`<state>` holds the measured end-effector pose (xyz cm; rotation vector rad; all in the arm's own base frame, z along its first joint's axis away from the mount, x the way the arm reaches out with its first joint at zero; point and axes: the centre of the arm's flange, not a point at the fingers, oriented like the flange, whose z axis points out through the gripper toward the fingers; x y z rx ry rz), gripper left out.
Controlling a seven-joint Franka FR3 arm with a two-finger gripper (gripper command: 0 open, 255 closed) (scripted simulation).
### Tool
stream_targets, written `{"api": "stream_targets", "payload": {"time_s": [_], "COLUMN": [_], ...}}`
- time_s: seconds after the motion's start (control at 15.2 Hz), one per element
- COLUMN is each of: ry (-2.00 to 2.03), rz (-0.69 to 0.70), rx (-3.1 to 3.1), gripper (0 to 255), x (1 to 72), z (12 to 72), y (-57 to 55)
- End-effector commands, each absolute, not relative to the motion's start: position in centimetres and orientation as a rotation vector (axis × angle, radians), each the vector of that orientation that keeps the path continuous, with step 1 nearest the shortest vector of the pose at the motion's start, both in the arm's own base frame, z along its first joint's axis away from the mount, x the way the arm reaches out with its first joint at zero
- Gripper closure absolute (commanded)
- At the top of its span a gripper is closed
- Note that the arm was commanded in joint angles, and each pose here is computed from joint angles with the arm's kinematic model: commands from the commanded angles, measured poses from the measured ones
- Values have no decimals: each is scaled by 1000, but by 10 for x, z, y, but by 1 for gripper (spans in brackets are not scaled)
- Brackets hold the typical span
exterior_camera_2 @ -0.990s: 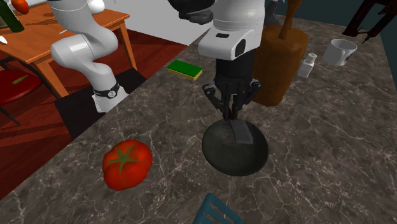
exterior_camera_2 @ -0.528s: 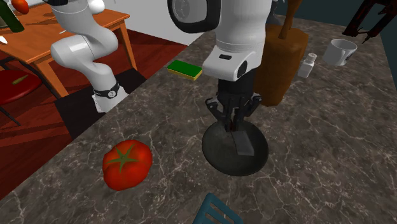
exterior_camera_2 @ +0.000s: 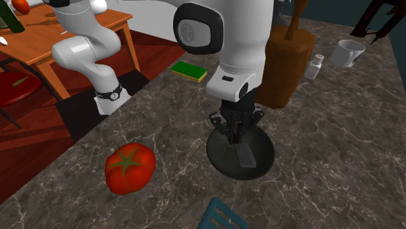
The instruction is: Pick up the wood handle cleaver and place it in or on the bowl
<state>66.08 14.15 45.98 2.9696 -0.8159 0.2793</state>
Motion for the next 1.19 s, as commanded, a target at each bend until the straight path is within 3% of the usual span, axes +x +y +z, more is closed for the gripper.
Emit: {"api": "stream_targets", "payload": {"time_s": [0.0, 0.4, 0.46, 0.79, 1.12], "ry": [-816, -816, -816, -816, -816], "rz": [280, 280, 280, 280, 280], "rx": [2970, 2970, 2970, 2970, 2970], "gripper": [255, 255, 0, 0, 0], "x": [660, 660, 660, 660, 652], "z": [455, 455, 455, 455, 504], "y": [142, 142, 142, 142, 147]}}
